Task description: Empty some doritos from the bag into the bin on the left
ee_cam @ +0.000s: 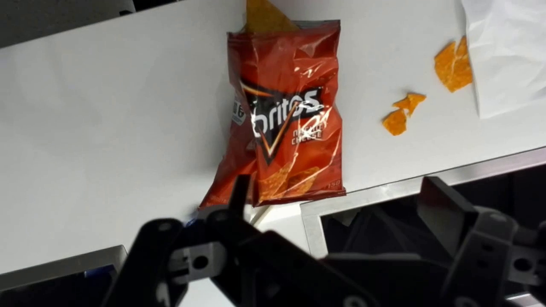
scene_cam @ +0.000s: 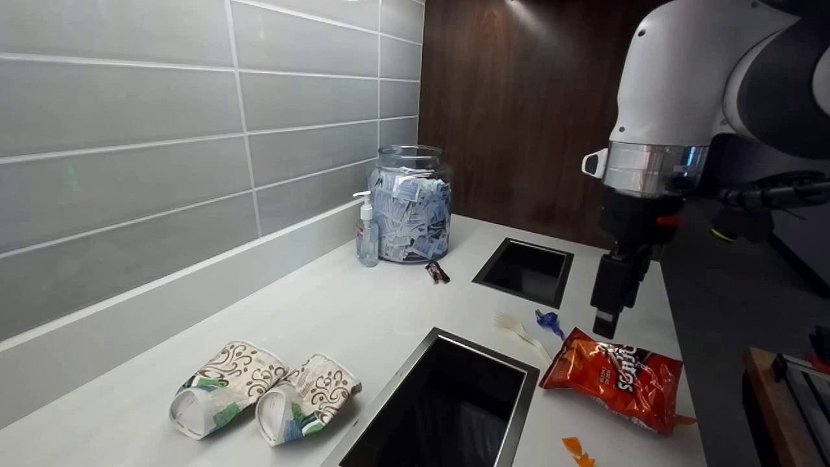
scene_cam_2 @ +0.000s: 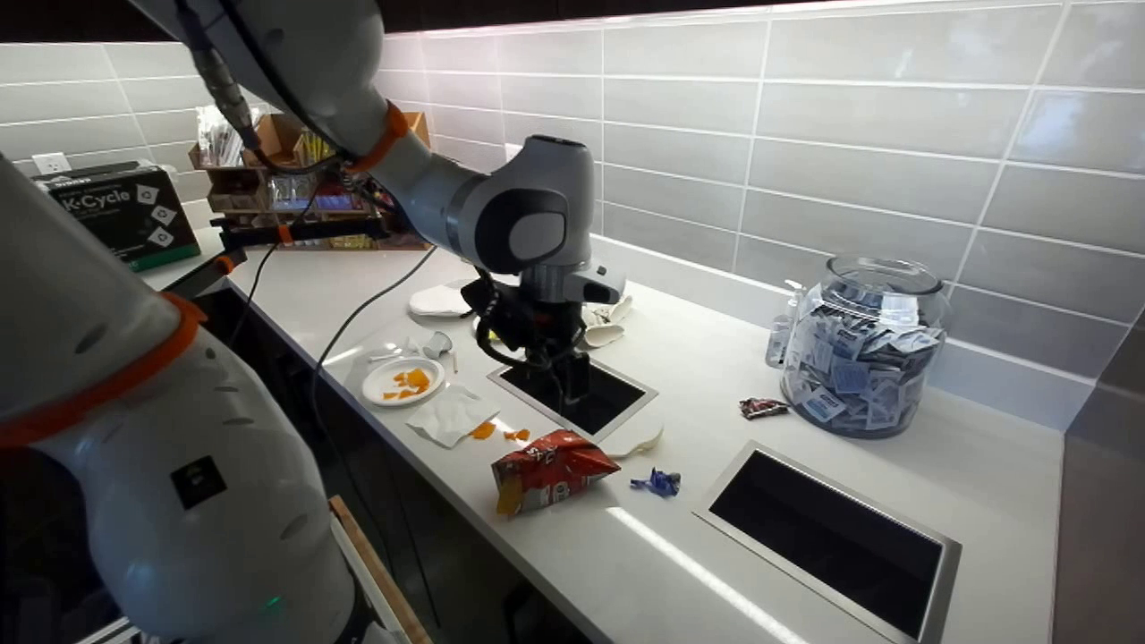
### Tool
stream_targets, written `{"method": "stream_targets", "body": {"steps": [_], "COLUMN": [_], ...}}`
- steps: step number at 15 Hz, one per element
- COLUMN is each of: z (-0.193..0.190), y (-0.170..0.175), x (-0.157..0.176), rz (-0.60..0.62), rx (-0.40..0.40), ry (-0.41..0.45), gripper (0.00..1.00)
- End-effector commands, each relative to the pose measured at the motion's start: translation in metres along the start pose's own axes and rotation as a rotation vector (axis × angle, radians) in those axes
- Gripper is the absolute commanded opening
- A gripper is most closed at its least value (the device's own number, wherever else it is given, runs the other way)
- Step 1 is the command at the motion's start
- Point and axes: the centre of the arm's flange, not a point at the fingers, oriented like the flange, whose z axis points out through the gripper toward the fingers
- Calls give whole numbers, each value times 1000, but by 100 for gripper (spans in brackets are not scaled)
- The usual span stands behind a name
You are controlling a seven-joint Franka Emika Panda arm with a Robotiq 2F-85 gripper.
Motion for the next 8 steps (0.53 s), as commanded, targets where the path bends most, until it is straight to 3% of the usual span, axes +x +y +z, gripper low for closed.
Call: {"method": "stream_targets", "body": {"steps": [1, 8], "z": [34, 73], "y": [23, 36], "x": [-25, -21], "rz": [17, 6], "rx": [-26, -37], "ry": [-39, -119], "gripper": [100, 100]}}
